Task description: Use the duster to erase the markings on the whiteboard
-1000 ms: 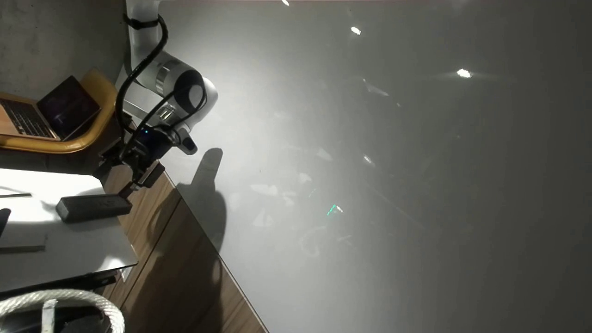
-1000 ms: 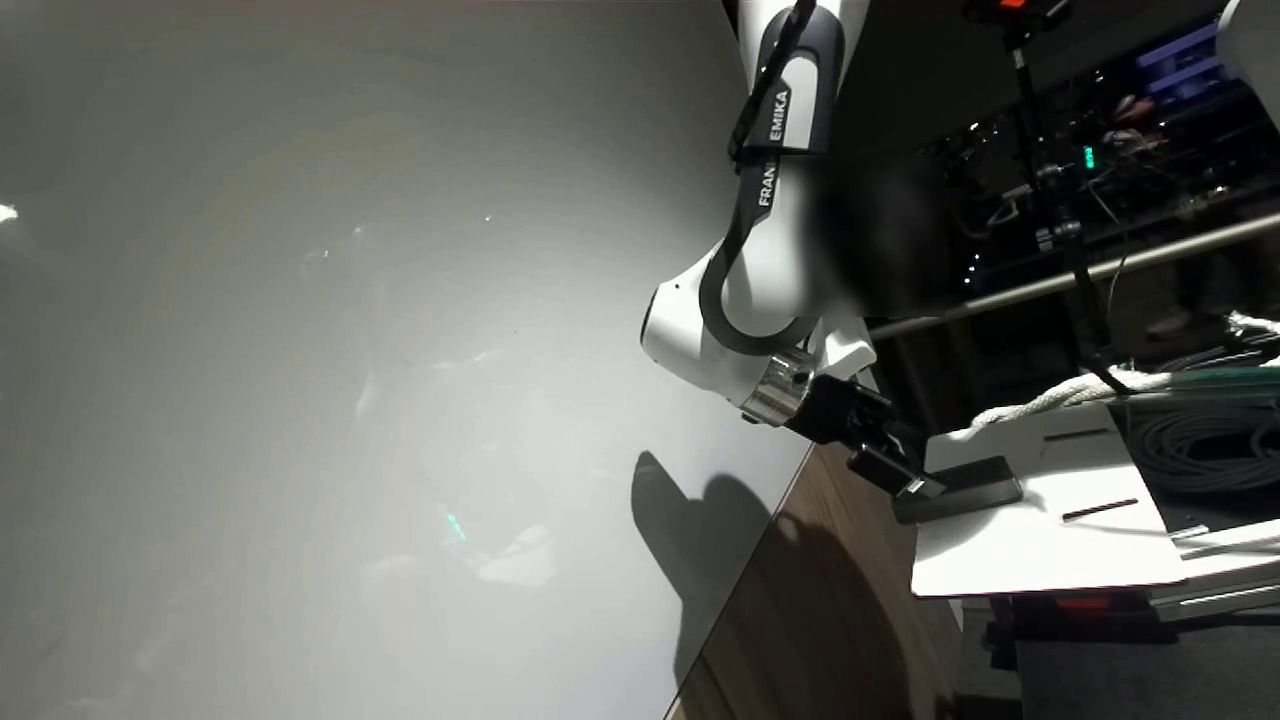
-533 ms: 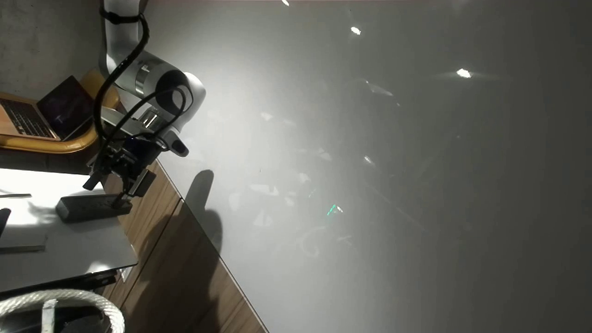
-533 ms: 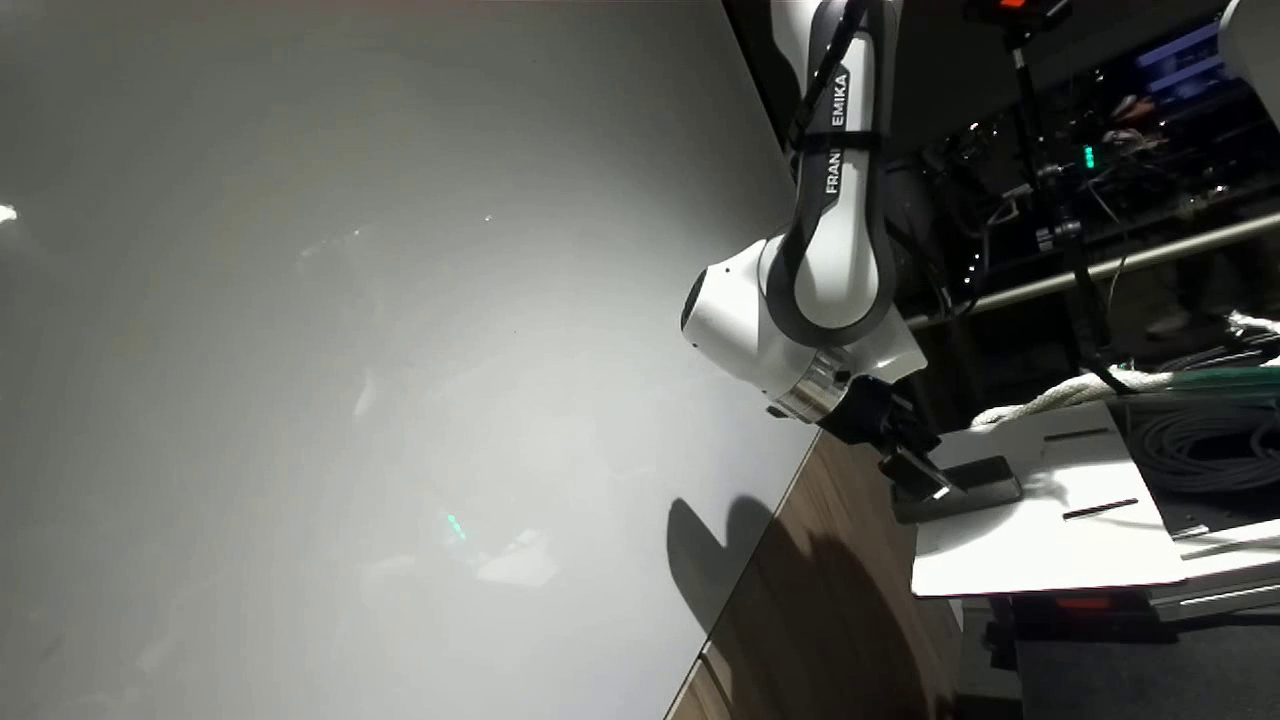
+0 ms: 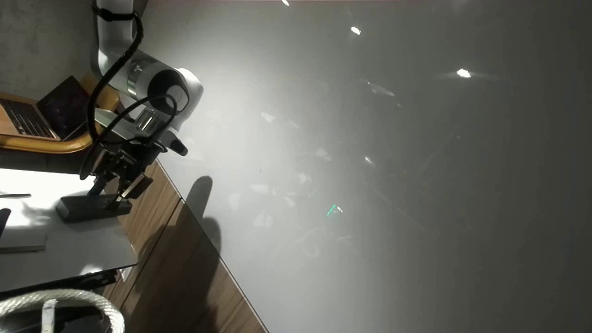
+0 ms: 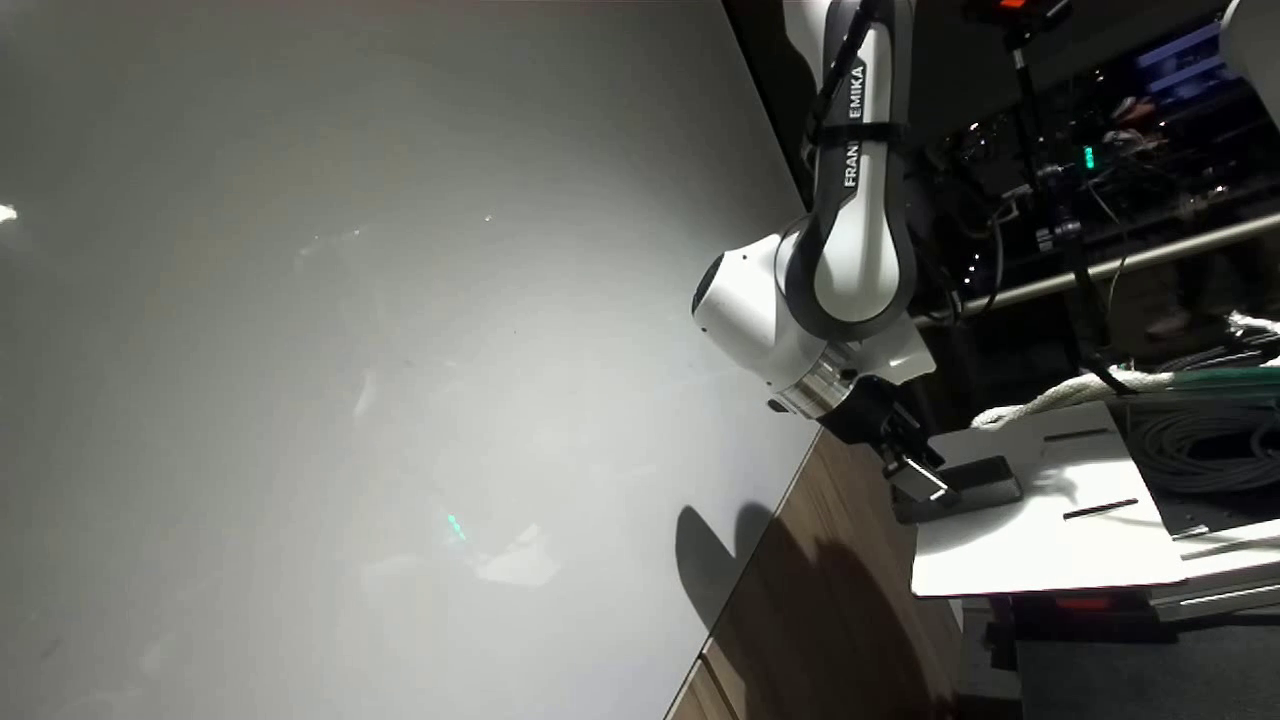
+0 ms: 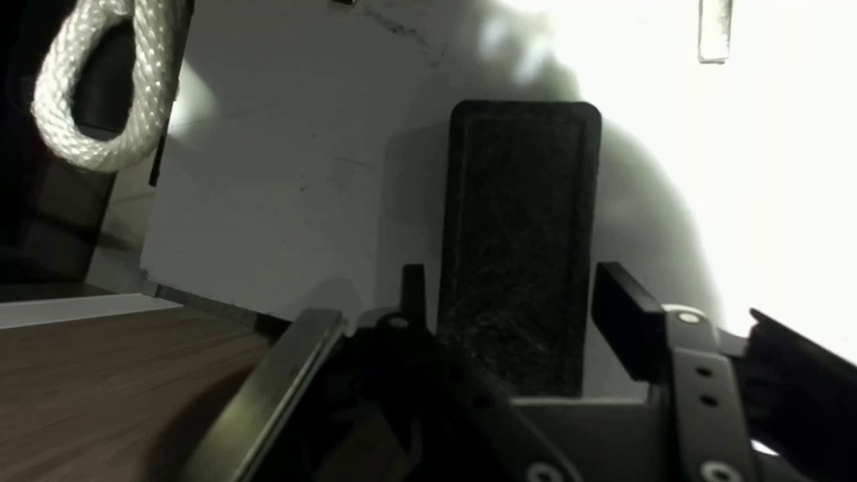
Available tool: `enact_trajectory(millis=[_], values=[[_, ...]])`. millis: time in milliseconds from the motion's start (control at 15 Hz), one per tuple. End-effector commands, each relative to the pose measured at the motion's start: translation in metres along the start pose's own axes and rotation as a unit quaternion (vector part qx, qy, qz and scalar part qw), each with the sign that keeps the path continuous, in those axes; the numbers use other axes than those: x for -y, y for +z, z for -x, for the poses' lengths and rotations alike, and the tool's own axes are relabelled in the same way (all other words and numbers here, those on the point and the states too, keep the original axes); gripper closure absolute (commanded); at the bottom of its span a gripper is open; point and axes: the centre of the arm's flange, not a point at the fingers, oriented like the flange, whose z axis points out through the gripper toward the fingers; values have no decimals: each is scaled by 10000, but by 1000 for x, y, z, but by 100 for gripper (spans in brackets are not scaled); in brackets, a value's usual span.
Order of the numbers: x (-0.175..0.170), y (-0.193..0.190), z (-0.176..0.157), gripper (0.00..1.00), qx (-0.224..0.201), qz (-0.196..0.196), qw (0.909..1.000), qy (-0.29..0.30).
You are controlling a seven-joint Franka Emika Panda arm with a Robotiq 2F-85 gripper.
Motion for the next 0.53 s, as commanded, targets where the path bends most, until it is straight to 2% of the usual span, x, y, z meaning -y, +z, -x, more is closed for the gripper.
enact_trajectory(millis=[0,67,133,467], values=[[-10,-2,11,65,-163,-6,9999,-29],[-10,-2,12,72,-164,-16,9999,-22],[-11,-2,12,74,-165,-22,9999,-15],[-19,-7,11,76,-221,20,9997,129]])
